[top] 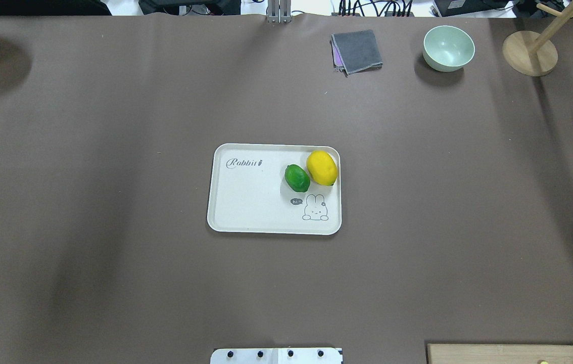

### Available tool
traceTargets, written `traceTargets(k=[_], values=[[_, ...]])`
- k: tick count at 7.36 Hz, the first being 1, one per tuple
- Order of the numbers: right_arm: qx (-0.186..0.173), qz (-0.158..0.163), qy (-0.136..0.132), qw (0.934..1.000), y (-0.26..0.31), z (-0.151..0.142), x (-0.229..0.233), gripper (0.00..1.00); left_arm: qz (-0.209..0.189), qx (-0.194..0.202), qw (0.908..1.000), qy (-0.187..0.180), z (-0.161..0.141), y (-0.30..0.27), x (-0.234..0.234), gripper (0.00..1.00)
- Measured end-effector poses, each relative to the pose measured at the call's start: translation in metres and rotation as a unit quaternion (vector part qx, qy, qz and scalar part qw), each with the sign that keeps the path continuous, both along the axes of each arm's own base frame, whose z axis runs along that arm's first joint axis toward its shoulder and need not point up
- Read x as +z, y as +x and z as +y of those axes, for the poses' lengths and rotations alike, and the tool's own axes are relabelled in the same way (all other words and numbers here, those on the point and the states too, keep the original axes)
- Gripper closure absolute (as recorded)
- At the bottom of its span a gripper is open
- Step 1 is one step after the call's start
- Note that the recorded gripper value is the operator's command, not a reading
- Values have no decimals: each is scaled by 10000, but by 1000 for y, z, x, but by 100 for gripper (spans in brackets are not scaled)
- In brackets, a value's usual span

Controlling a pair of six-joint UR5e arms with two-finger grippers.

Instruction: Place all lemons on tray

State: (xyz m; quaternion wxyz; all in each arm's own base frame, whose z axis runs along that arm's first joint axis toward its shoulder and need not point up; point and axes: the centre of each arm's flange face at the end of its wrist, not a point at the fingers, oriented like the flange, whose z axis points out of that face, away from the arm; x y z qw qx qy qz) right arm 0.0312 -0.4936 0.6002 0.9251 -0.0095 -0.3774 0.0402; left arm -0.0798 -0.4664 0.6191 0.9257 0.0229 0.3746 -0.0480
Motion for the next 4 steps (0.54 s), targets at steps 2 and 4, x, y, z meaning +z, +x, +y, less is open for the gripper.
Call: traceTargets(k=[2,4], values=[[3,-27,-31,10000,0,1,2,0,-1,20,9999,-113,9,1,11,1],[3,-33,-40,10000,0,3,3,0,-17,23,9998,-220,12,1,18,1]])
